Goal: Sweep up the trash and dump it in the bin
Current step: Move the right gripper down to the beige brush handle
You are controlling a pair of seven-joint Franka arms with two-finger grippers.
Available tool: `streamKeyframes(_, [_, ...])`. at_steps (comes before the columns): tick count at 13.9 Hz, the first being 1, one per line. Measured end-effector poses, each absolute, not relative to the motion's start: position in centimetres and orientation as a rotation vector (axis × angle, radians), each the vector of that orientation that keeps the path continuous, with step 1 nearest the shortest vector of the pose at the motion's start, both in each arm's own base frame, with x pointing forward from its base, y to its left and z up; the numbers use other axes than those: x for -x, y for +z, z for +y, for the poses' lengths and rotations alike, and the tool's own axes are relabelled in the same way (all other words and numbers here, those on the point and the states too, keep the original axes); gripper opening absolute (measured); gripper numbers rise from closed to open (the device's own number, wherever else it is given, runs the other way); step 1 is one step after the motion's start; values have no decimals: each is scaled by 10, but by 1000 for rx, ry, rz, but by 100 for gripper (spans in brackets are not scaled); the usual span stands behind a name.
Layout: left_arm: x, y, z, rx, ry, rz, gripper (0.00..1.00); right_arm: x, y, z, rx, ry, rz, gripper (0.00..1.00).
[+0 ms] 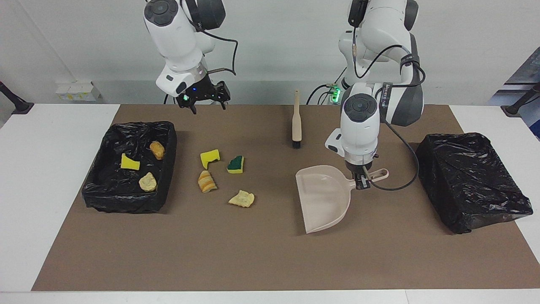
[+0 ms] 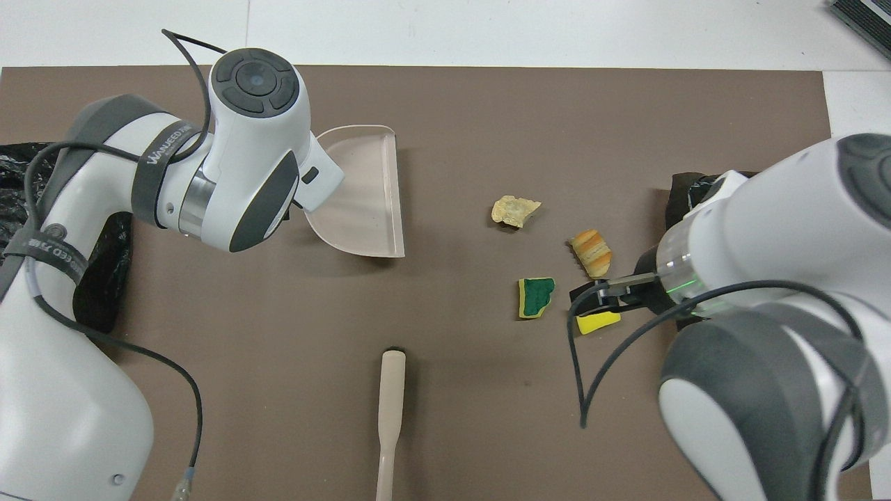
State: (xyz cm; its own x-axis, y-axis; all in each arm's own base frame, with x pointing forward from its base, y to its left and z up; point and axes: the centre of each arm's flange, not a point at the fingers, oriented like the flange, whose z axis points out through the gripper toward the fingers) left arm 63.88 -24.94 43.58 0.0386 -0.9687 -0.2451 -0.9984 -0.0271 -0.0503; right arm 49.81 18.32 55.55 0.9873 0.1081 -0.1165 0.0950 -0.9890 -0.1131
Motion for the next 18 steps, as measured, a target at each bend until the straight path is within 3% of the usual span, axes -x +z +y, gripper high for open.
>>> streamKeyframes(14, [-620, 413, -248, 2037, 315, 2106, 31, -391, 436, 422, 3105, -80, 237, 100])
streamKeyframes(18, [-605, 410, -261, 2000, 295, 2140, 31, -337, 400, 474, 3181, -123, 258, 100])
